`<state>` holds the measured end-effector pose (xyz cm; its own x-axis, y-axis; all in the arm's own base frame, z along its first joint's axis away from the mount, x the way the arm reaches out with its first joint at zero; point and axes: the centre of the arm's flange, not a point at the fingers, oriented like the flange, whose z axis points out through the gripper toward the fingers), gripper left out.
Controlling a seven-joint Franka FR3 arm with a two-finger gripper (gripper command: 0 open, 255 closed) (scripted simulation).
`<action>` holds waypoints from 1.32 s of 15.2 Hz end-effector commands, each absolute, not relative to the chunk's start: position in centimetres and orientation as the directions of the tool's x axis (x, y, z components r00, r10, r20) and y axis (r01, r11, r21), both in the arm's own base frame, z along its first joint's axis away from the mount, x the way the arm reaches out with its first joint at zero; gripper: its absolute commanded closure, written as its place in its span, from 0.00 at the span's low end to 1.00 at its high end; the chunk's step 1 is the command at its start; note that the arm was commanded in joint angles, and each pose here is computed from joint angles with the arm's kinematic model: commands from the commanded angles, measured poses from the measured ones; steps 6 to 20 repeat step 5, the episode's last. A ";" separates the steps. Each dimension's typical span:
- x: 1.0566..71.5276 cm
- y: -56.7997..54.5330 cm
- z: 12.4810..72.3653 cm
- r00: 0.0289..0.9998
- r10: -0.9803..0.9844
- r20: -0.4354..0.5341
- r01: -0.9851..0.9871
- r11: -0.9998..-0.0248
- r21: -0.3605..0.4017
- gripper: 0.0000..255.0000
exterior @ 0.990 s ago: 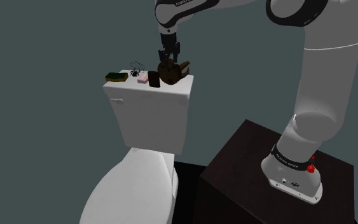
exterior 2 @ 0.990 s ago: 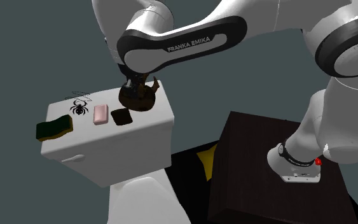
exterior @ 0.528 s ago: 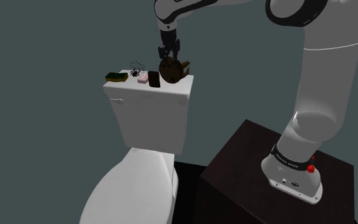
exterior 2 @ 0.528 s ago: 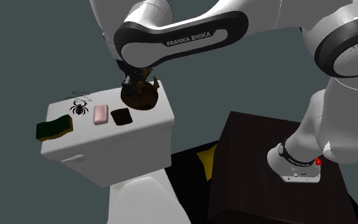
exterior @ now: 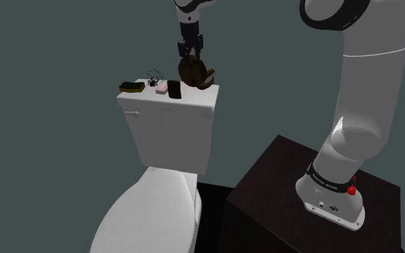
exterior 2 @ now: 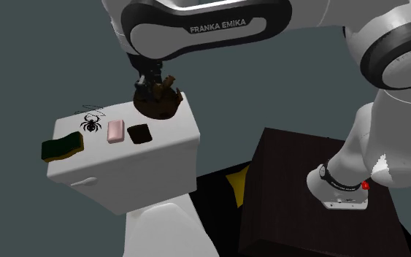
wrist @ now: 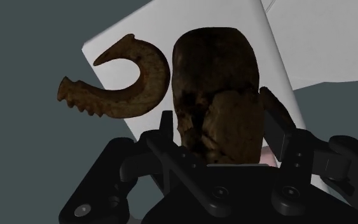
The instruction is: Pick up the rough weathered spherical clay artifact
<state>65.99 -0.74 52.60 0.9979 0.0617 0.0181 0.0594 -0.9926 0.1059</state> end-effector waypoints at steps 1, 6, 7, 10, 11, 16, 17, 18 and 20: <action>66.0 -0.9 53.8 0.998 0.062 0.019 0.059 -0.993 0.106 1.00; 66.0 -0.9 54.9 0.998 0.062 0.019 0.059 -0.993 0.106 1.00; 66.0 -0.9 54.9 0.998 0.062 0.019 0.059 -0.993 0.106 1.00; 66.0 -0.9 54.9 0.998 0.062 0.019 0.059 -0.993 0.106 1.00; 66.0 -0.9 54.9 0.998 0.062 0.019 0.059 -0.993 0.106 1.00; 66.0 -0.9 54.9 0.998 0.062 0.019 0.059 -0.993 0.106 1.00; 66.0 -0.9 54.9 0.998 0.062 0.019 0.059 -0.993 0.106 1.00; 66.0 -0.9 54.9 0.998 0.062 0.019 0.059 -0.993 0.106 1.00; 66.0 -0.9 54.9 0.998 0.062 0.019 0.059 -0.993 0.106 1.00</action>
